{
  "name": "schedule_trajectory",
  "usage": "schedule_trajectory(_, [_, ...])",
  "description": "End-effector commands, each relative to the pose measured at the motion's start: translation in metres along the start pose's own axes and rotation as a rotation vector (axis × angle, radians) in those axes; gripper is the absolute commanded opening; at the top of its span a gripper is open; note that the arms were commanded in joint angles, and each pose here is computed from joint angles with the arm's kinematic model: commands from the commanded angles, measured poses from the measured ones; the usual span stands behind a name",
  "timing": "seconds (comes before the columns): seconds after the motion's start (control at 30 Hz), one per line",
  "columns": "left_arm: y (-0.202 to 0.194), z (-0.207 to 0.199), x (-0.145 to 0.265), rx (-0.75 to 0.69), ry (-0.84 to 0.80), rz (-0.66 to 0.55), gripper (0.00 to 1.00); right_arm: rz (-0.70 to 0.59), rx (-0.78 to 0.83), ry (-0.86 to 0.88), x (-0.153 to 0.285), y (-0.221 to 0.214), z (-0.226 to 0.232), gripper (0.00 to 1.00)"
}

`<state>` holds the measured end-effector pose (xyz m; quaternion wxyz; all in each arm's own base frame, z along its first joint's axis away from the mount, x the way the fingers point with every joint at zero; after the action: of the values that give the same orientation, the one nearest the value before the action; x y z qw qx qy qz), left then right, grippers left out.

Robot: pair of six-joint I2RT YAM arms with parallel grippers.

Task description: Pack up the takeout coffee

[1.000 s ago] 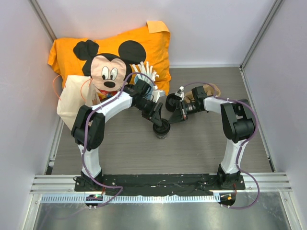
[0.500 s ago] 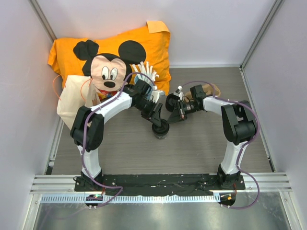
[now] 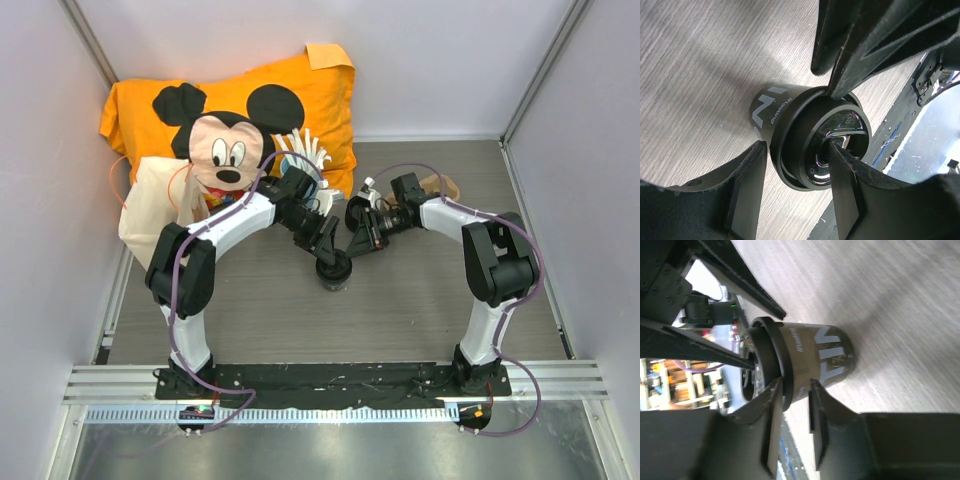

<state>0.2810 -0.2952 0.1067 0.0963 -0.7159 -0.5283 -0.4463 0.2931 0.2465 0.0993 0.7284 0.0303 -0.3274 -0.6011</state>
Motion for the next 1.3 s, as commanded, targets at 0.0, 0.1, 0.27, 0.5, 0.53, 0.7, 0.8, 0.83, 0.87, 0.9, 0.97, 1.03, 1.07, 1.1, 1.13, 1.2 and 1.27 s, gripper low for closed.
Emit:
schedule_trajectory(0.0, [-0.03,0.068,-0.022,-0.034,0.279,0.106,0.54,0.043,0.098,-0.158,-0.003,-0.005,-0.012,0.36])
schedule_trajectory(0.1, [-0.026,0.064,-0.021,-0.04,0.264,0.097,0.55,0.037,0.099,-0.149,0.001,-0.002,-0.006,0.46])
schedule_trajectory(0.27, [-0.019,0.056,-0.017,-0.05,0.241,0.078,0.56,0.017,0.111,-0.13,0.007,0.004,0.002,0.54])
schedule_trajectory(0.5, [0.0,0.034,-0.01,-0.069,0.161,0.043,0.59,0.002,0.122,-0.107,0.011,0.01,0.011,0.55])
schedule_trajectory(0.53, [0.002,0.031,-0.009,-0.07,0.15,0.041,0.61,0.003,0.121,-0.101,0.012,0.01,0.013,0.55])
schedule_trajectory(0.7, [0.013,0.018,-0.004,-0.076,0.098,0.019,0.65,-0.006,0.147,-0.079,0.016,0.013,0.017,0.59])
schedule_trajectory(0.8, [0.017,0.015,-0.002,-0.069,0.081,0.008,0.67,-0.013,0.15,-0.077,0.019,0.016,0.017,0.61])
schedule_trajectory(0.83, [0.019,0.013,-0.001,-0.069,0.071,0.004,0.68,-0.013,0.151,-0.079,0.019,0.016,0.017,0.62])
schedule_trajectory(0.87, [0.022,0.011,0.002,-0.068,0.064,-0.004,0.68,-0.018,0.158,-0.081,0.021,0.018,0.018,0.62])
schedule_trajectory(0.9, [0.023,0.01,0.004,-0.069,0.057,-0.009,0.68,-0.02,0.161,-0.081,0.022,0.019,0.019,0.63])
schedule_trajectory(0.97, [0.03,0.007,0.01,-0.077,0.05,-0.03,0.69,-0.028,0.164,-0.084,0.025,0.022,0.019,0.63])
schedule_trajectory(1.03, [0.034,0.003,0.015,-0.08,0.036,-0.045,0.69,-0.037,0.171,-0.089,0.028,0.025,0.02,0.63])
schedule_trajectory(1.07, [0.039,-0.002,0.02,-0.089,0.028,-0.061,0.7,-0.042,0.178,-0.089,0.03,0.027,0.021,0.63])
schedule_trajectory(1.1, [0.041,-0.004,0.022,-0.089,0.02,-0.067,0.7,-0.047,0.18,-0.093,0.033,0.028,0.022,0.63])
schedule_trajectory(1.13, [0.044,-0.006,0.026,-0.092,0.016,-0.075,0.7,-0.05,0.187,-0.102,0.034,0.029,0.022,0.63])
schedule_trajectory(1.2, [0.051,-0.013,0.034,-0.108,0.008,-0.099,0.71,-0.059,0.208,-0.11,0.038,0.032,0.025,0.63])
schedule_trajectory(1.27, [0.056,-0.016,0.041,-0.117,0.002,-0.118,0.73,-0.063,0.213,-0.116,0.041,0.033,0.025,0.64])
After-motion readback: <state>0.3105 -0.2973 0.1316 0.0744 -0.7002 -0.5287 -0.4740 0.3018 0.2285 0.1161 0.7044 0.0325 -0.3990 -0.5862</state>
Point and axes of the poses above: each gripper's point midway between its finger pads, its own x axis back along the fingers, its own z axis along the line the jaws close on, y = z × x, the point moved 1 cm from there along x, back along the fingers, and after that the axes turned 7 degrees about x, right-handed, at the moved point
